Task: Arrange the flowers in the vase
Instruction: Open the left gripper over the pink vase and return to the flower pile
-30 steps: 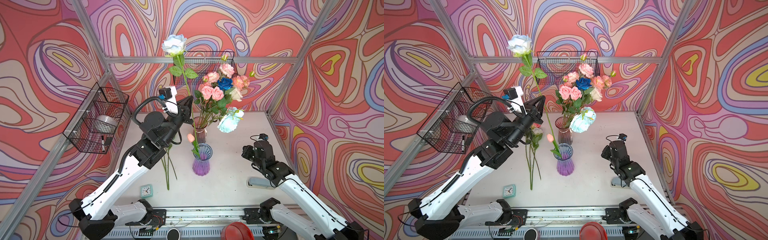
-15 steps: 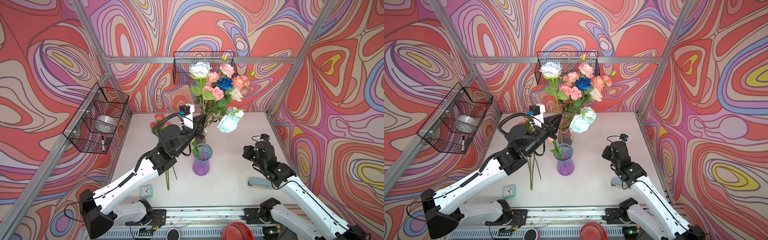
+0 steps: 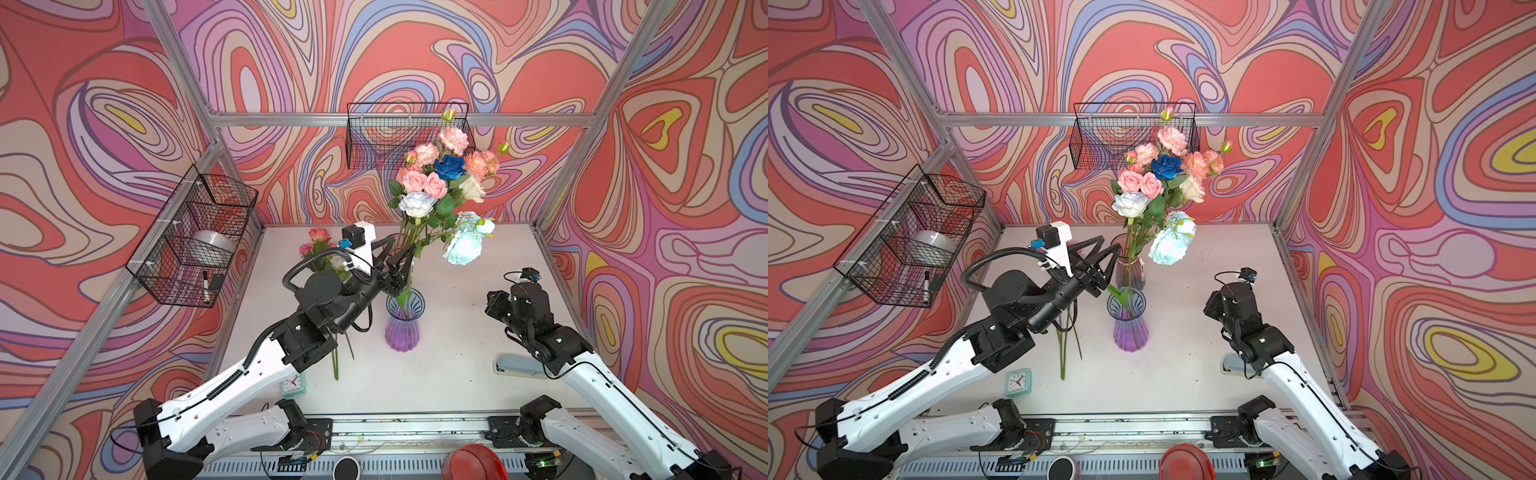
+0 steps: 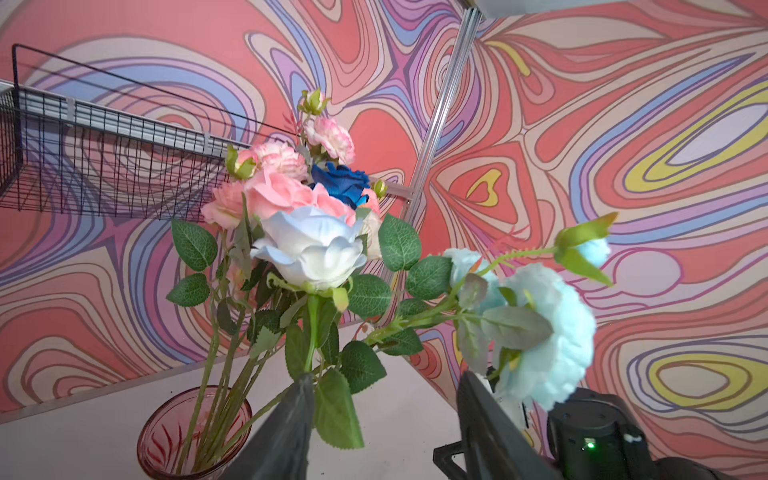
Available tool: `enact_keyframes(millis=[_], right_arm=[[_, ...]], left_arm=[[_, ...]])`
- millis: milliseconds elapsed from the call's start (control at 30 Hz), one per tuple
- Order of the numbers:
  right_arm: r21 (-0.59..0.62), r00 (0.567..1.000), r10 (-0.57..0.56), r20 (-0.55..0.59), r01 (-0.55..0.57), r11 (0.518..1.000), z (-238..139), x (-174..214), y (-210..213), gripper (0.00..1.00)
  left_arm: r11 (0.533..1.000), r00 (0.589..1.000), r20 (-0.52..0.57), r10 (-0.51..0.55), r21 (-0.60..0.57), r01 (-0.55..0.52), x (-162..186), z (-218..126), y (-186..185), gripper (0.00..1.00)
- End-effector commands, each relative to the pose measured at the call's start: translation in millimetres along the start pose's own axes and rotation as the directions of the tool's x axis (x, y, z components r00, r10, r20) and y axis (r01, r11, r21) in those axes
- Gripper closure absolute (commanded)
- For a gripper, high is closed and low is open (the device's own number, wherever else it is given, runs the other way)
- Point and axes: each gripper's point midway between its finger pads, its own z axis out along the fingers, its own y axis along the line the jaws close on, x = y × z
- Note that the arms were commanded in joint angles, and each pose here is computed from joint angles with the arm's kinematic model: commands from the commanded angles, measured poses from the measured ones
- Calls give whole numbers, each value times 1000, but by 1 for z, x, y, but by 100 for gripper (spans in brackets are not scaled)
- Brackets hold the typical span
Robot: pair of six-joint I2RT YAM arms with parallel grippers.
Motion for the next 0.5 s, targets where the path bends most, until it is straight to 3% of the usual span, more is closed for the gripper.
enact_keyframes(millis=[0, 200, 300, 400, 467], right_arm=[[1, 1000, 12, 4, -12, 1000, -2, 1, -3, 77], [-15, 1000, 16, -14, -16, 1000, -1, 6, -2, 76], [-19, 1000, 17, -19, -18, 1000, 0, 9, -2, 76], [-24, 1000, 18, -20, -18, 1000, 1, 10, -2, 76], [-25, 1000, 18, -24, -18, 1000, 2, 11, -2, 76]], left_arm=[[997, 999, 36, 9, -74, -6, -11, -19, 15, 41], [931, 1000, -7, 12, -365, -14, 8, -64, 82, 38], [865, 992, -80, -93, -500, 41, 38, -86, 131, 38], [754, 965, -92, -246, -644, 131, 77, -114, 190, 39], [645, 903, -108, -416, -735, 209, 116, -131, 231, 39]])
